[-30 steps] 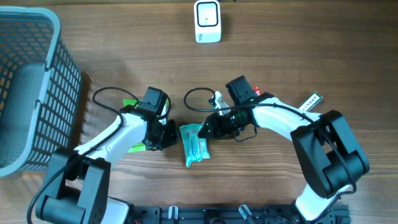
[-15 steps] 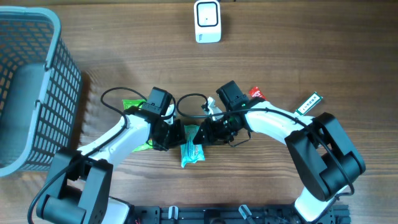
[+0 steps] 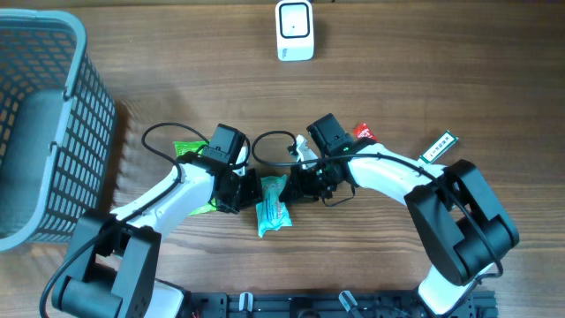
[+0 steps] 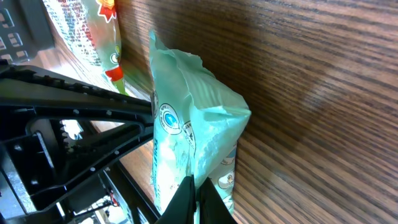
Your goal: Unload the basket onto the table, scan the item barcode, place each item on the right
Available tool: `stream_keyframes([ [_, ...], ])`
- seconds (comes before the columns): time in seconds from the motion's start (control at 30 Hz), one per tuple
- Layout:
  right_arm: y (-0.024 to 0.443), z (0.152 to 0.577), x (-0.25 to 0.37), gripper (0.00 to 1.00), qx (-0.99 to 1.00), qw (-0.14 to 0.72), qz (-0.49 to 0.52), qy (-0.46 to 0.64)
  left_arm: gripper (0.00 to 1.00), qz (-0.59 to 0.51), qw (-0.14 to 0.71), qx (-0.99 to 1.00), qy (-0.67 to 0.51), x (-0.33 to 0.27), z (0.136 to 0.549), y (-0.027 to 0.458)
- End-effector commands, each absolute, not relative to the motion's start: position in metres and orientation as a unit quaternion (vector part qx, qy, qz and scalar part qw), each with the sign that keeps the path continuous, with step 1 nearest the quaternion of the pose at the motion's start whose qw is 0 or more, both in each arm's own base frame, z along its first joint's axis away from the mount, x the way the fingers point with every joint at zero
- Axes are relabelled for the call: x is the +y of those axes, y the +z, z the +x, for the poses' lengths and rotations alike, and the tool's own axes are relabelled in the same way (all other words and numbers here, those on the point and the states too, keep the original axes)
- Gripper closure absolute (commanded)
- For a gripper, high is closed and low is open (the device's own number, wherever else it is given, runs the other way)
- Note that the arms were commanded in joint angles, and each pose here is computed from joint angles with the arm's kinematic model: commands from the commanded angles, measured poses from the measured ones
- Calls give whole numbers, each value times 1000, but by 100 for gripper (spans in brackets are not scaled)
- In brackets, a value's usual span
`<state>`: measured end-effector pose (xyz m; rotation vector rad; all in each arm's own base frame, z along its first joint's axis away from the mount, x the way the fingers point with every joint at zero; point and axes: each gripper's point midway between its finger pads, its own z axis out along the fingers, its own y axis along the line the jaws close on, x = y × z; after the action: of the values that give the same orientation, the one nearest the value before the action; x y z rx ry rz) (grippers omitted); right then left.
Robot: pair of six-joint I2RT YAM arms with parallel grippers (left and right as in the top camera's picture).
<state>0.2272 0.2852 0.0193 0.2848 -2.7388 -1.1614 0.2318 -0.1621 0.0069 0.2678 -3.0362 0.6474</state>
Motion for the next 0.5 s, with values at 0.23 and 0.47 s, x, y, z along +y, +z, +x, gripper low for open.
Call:
stream_keyframes([
  [0.23, 93, 285, 221, 96, -959, -118, 166, -199, 89, 104, -156, -944, 272, -140, 289, 127],
  [0.47, 137, 301, 198, 95, -959, -169, 196, -116, 73, 160, -205, -945, 197, -91, 297, 133],
])
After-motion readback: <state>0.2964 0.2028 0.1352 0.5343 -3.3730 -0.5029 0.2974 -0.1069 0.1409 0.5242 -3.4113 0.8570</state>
